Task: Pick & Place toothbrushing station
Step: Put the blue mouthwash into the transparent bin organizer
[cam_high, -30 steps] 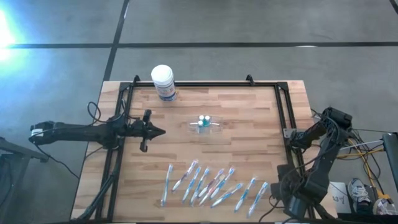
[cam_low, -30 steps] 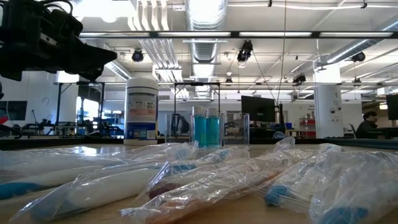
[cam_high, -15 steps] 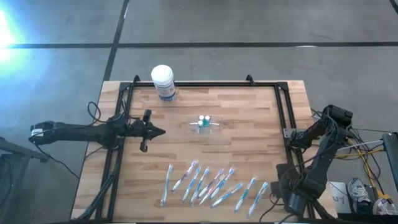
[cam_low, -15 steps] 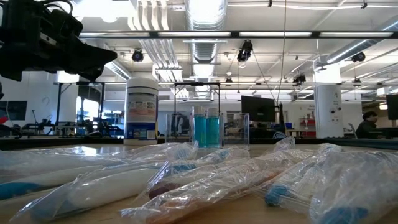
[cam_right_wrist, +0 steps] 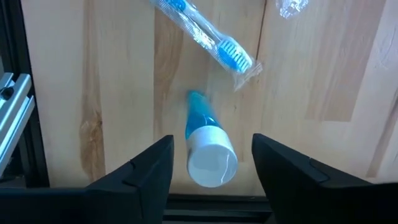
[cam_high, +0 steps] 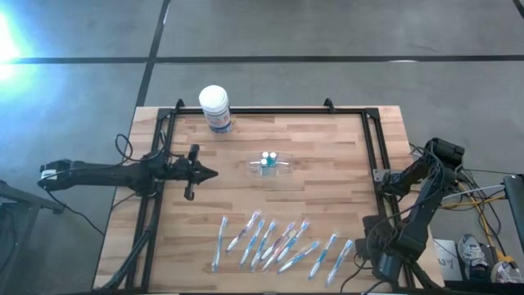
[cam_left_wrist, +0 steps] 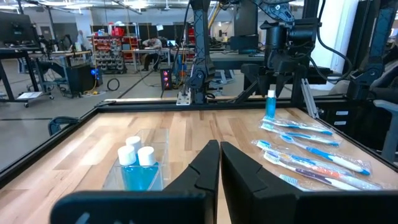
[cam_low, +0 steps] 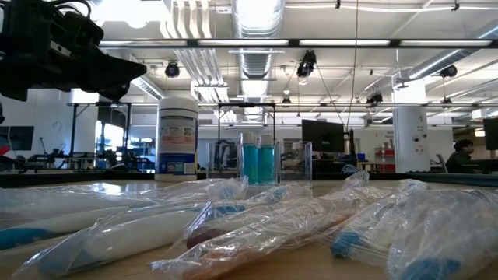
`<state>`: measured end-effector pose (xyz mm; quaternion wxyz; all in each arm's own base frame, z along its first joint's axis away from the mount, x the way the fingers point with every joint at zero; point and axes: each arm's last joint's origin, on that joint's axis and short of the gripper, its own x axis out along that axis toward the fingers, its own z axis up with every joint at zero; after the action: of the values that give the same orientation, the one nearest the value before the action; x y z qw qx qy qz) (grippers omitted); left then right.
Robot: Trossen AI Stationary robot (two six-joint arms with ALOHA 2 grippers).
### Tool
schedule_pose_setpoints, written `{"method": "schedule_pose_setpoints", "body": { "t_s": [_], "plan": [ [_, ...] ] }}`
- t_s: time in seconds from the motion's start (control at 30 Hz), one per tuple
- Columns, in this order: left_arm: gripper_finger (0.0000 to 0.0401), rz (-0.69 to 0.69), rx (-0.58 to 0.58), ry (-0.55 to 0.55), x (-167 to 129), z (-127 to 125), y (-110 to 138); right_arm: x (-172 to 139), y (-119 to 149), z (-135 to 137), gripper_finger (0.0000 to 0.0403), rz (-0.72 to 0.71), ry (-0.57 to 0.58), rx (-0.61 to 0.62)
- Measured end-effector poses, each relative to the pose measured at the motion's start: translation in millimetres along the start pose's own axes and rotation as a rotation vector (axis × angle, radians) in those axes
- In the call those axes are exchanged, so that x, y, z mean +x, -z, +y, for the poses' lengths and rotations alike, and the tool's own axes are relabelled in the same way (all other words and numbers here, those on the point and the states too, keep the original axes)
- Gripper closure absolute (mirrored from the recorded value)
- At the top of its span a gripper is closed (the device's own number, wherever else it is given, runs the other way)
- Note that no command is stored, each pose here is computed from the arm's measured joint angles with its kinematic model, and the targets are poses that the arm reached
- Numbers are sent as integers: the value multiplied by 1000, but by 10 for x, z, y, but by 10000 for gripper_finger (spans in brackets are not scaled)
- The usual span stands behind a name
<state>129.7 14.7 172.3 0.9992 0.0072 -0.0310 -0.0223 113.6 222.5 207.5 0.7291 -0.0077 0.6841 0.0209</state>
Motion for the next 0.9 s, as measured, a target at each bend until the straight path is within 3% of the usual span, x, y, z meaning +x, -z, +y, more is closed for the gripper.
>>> {"method": "schedule_pose_setpoints", "body": {
  "t_s": [0.33,0.9],
  "plan": [
    [380,1,0,0,0,0,1,1,12,8,317,43,-24,0],
    [380,2,-1,0,0,0,2,1,11,7,383,43,-23,-8]
  ]
}}
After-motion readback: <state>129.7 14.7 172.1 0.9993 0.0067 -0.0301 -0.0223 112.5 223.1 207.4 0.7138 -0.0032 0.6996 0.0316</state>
